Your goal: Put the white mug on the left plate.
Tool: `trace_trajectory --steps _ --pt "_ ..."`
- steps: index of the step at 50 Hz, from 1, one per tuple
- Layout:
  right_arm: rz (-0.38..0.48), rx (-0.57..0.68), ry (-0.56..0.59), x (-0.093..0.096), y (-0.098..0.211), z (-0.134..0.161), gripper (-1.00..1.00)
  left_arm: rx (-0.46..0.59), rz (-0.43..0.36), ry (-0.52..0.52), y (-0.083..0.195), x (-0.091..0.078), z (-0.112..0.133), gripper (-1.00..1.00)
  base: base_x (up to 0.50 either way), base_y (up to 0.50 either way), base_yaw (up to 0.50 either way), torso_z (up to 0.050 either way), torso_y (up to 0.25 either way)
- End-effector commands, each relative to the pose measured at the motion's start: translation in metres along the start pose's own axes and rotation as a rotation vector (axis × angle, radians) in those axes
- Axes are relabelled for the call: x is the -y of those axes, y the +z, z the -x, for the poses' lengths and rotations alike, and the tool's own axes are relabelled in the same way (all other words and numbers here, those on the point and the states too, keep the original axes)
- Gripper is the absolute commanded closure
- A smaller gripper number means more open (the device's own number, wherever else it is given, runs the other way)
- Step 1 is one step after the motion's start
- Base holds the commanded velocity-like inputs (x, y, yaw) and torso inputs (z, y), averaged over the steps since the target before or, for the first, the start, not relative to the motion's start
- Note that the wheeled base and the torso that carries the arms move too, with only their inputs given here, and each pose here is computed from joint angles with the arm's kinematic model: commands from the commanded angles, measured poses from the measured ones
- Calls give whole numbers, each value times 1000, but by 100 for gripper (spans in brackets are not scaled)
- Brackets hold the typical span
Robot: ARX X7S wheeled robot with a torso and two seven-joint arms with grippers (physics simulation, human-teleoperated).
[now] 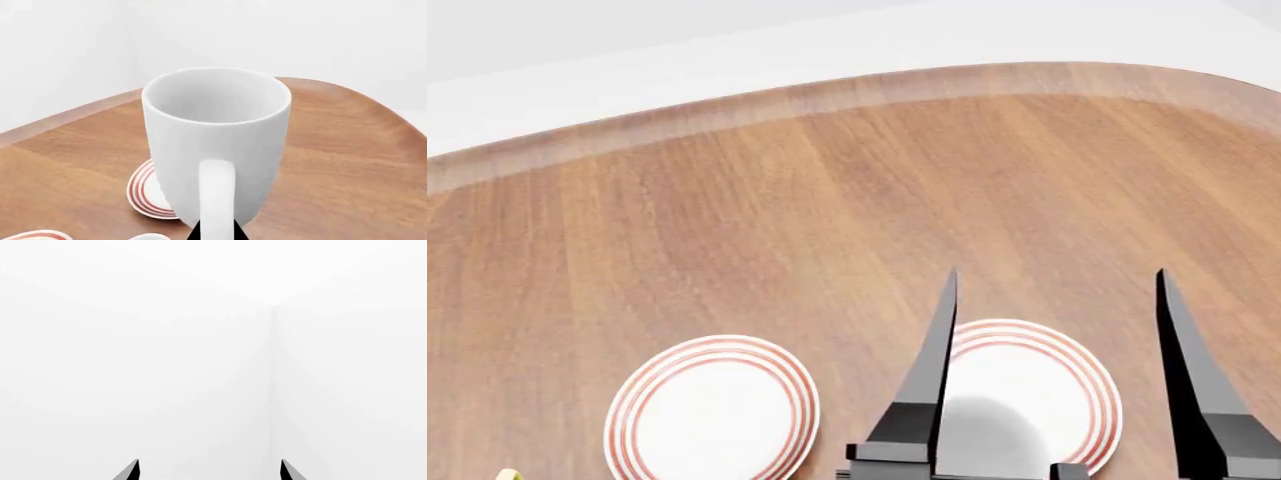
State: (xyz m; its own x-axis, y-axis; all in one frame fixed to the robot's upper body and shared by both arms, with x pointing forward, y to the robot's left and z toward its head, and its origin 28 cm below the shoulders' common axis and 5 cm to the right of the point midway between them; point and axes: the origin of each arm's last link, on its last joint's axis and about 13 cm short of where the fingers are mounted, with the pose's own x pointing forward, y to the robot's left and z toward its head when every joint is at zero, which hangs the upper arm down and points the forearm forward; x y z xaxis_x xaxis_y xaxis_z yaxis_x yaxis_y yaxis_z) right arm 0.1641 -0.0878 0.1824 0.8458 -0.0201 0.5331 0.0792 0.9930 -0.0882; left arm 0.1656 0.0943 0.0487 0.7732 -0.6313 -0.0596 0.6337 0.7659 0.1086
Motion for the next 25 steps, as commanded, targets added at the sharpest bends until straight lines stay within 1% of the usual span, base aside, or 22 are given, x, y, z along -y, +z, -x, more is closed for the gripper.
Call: trace_trajectory --steps 1,4,17,20,21,25 --pt "2 11 -2 1 1 -3 -100 62 22 40 17 -16 -12 100 0 0 0 0 0" --pt "2 11 -1 1 1 -3 -100 67 25 51 21 -20 -12 100 0 0 0 0 0" --pt "1 11 -1 1 0 -2 -100 96 43 138 34 -48 -22 100 0 0 0 0 0" --pt "1 10 0 1 0 -3 -100 98 45 150 36 -52 -23 100 0 0 0 0 0" --pt "1 10 1 1 0 -2 -100 103 49 168 38 -57 -26 100 0 0 0 0 0" --pt "0 10 1 1 0 -2 -100 110 57 196 43 -66 -28 100 0 0 0 0 0"
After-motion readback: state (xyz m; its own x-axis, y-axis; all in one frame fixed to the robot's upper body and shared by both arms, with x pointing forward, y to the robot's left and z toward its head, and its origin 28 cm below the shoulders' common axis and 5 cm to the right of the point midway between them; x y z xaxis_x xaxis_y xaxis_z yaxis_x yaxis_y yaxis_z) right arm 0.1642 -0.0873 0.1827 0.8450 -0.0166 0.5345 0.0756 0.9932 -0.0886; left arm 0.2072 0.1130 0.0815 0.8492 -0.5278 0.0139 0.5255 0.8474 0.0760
